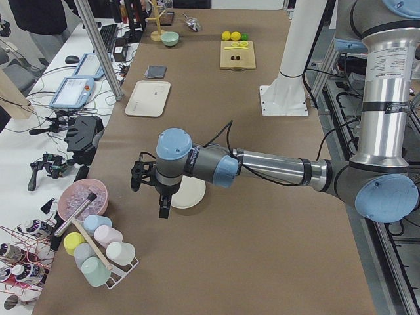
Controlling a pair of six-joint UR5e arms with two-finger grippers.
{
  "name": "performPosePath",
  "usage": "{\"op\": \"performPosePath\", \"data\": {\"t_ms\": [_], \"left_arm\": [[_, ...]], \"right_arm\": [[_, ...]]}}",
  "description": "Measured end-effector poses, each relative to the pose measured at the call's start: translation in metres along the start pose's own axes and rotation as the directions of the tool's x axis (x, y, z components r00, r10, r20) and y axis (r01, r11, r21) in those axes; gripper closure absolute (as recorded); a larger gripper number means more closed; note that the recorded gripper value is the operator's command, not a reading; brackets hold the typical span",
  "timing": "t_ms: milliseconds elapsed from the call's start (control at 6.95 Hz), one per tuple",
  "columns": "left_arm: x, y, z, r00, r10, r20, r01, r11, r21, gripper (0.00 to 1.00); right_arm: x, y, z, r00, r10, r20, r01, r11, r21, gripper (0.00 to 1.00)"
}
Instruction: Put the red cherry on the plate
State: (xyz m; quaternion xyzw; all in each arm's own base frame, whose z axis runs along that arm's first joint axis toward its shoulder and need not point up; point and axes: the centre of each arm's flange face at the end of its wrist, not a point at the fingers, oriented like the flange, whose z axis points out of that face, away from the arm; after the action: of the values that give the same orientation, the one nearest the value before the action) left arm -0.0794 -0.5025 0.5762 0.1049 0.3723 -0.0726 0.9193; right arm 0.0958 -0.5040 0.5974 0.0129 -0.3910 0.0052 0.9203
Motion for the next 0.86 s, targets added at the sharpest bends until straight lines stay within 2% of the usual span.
{"op": "performPosePath", "data": {"t_ms": [863], "left_arm": [[-0.0109, 0.0090, 0.0063, 1.000, -0.023, 0.009, 0.023, 1.000, -0.016, 0.02]], "right_arm": [[0.0039, 0.0034, 0.0041, 1.000, 0.009, 0.001, -0.009, 1.000, -0.009, 0.00]]}}
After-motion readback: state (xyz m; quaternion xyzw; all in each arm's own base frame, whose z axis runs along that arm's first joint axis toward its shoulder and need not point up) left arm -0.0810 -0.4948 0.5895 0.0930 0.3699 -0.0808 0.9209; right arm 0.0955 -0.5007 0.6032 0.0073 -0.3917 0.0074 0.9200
